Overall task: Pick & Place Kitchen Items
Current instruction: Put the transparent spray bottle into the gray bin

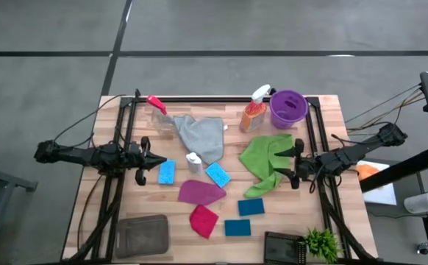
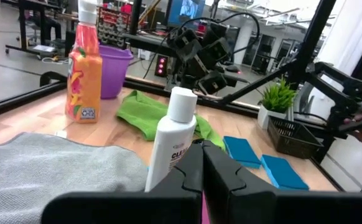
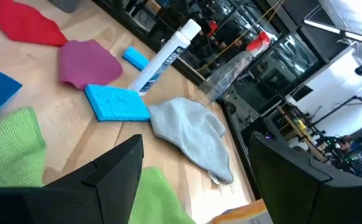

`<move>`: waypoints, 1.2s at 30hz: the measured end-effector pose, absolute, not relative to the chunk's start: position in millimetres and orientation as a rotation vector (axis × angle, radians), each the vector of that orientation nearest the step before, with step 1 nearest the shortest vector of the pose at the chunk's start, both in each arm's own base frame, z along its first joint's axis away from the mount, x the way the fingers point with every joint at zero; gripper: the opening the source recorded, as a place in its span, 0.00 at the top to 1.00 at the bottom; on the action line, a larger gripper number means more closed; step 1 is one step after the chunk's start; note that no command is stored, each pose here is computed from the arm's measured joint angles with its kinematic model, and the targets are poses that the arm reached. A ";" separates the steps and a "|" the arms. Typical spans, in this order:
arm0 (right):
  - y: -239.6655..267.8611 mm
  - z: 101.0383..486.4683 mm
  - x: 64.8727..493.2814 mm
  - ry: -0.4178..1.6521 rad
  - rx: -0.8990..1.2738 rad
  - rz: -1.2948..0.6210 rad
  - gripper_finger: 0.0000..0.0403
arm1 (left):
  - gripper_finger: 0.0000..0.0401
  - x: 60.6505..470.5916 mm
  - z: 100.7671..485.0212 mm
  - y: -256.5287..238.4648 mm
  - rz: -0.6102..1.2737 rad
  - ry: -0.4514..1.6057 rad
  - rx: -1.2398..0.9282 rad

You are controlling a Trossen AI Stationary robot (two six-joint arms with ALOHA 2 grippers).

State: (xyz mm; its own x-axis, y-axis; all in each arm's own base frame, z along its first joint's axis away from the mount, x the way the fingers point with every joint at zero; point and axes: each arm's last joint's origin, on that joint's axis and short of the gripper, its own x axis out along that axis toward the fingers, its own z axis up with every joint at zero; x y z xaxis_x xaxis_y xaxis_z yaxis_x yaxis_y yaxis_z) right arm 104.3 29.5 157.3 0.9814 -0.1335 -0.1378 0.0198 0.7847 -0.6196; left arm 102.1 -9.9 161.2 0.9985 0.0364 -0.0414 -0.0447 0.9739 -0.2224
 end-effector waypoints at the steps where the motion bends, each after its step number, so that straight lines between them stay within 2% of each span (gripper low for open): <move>1: 29.7 157.6 104.4 0.172 -0.635 -0.078 0.30 | 1.00 102.1 161.2 -9.9 0.041 0.037 -0.218; 7: 32.3 163.8 105.3 0.087 -0.252 -0.038 0.30 | 1.00 102.0 164.8 -9.9 0.036 0.009 -0.094; 11: 33.4 166.2 105.6 0.059 -0.097 -0.007 0.30 | 1.00 100.6 173.6 -9.8 0.032 0.005 -0.018; 18: 33.7 169.7 106.1 0.025 0.033 -0.007 0.30 | 1.00 96.9 189.3 -9.3 0.031 0.015 0.045; 28: 32.9 168.1 108.3 0.037 0.113 -0.068 0.30 | 0.99 97.2 182.0 -7.1 0.113 0.057 -0.120; 32: 32.4 165.3 110.1 0.058 0.178 -0.113 0.30 | 0.86 97.1 183.1 -7.1 0.113 0.054 -0.132; 36: 33.7 159.8 113.2 0.107 0.180 -0.120 0.30 | 0.60 97.6 183.1 -7.6 0.101 0.054 -0.184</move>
